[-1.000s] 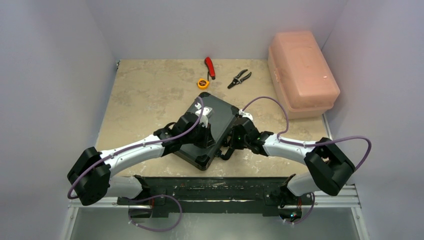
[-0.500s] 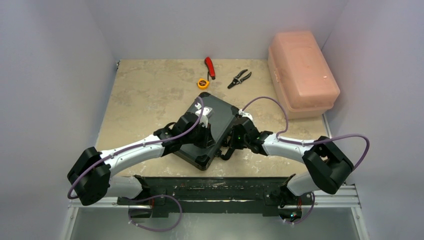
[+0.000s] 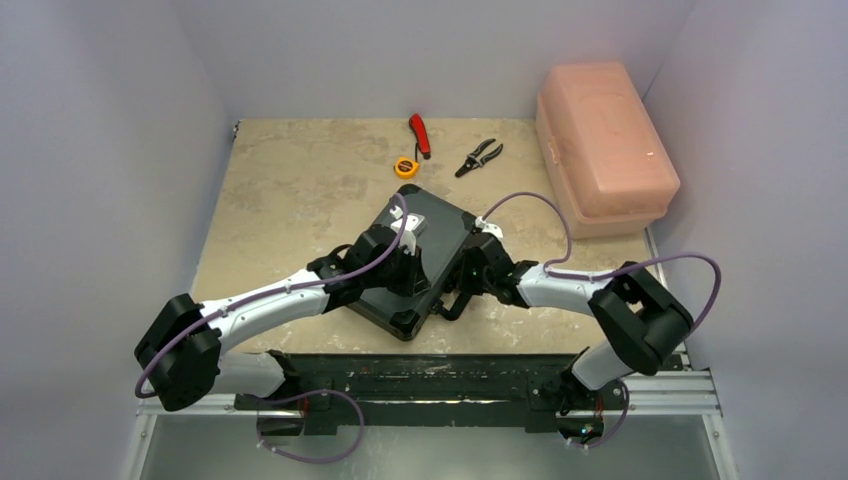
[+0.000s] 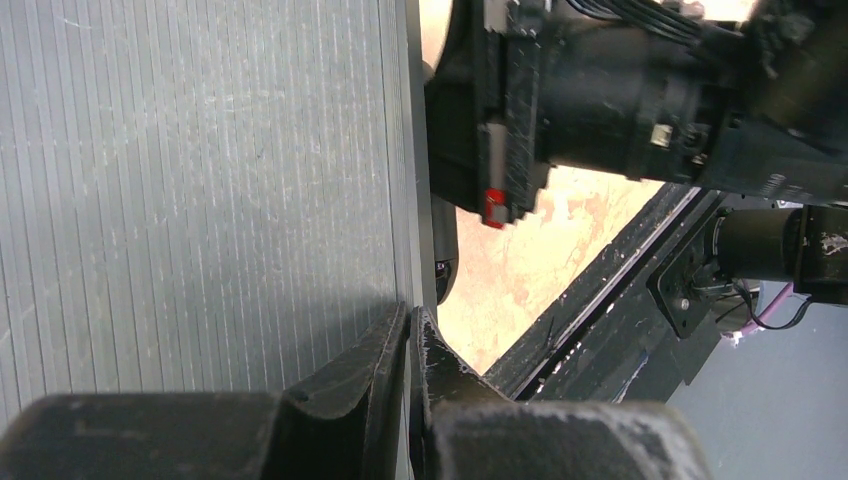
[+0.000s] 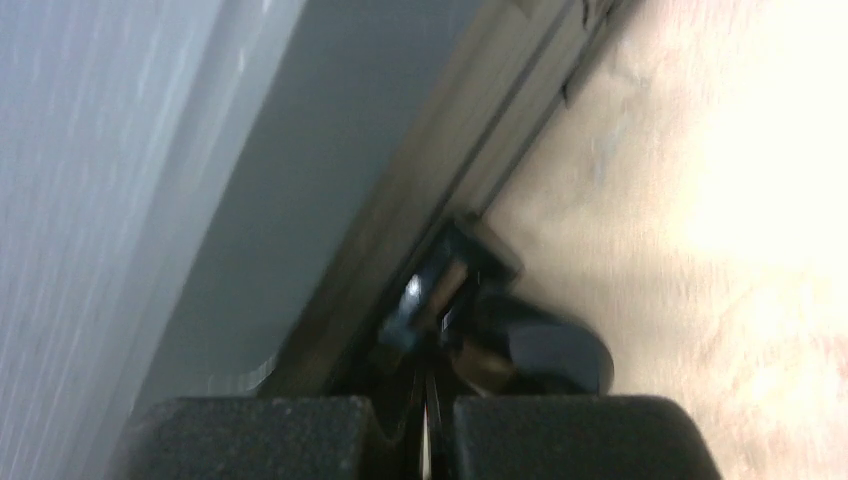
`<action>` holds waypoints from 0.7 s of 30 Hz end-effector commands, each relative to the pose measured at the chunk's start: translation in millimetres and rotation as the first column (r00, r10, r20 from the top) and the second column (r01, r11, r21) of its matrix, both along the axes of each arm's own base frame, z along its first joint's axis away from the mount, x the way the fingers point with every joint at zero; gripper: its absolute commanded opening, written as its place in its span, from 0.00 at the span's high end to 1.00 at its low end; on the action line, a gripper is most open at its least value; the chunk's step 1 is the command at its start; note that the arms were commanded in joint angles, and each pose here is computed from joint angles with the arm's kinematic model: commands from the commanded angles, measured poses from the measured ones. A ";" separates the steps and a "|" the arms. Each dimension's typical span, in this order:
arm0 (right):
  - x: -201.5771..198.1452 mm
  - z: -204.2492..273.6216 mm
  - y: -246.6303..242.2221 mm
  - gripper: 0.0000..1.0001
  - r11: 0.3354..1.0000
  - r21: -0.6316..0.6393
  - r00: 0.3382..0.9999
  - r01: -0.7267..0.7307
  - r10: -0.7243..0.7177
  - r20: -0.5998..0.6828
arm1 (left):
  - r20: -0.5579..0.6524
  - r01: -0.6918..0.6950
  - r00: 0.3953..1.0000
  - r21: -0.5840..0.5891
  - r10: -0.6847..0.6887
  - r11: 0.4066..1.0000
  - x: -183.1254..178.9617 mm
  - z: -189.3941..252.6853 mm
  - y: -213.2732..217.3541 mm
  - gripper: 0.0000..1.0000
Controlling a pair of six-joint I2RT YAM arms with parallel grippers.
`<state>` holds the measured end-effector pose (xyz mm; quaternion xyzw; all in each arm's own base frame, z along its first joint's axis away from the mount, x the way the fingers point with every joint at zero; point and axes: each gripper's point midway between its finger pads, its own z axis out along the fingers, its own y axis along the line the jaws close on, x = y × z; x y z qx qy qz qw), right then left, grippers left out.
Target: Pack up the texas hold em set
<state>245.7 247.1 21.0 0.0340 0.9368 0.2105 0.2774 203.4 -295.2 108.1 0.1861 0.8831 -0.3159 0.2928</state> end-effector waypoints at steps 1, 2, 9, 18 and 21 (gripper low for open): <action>-7.7 -23.3 3.2 1.00 1.000 -0.013 0.999 -0.015 0.015 -0.049 | -0.221 0.054 0.975 0.267 0.006 0.962 -50.1 -71.7 49.2 0.94; -7.9 -22.8 2.7 1.00 1.000 -0.014 0.999 -0.014 0.013 -0.048 | -0.218 0.052 0.976 0.265 0.007 0.963 -49.5 -70.7 49.3 0.94; -7.3 -6.9 -8.6 1.00 0.999 -0.041 1.000 0.013 -0.014 -0.018 | -0.180 0.030 0.983 0.265 0.018 0.964 -44.1 -56.1 51.1 0.94; -7.4 20.3 -29.4 1.00 0.993 -0.085 0.997 0.077 -0.075 0.023 | -0.110 -0.003 0.993 0.260 0.033 0.966 -33.4 -27.4 52.3 0.91; -7.7 33.0 -32.0 1.00 0.994 -0.073 0.996 0.080 -0.077 0.047 | -0.079 -0.017 0.996 0.258 0.038 0.966 -29.2 -14.0 53.7 0.87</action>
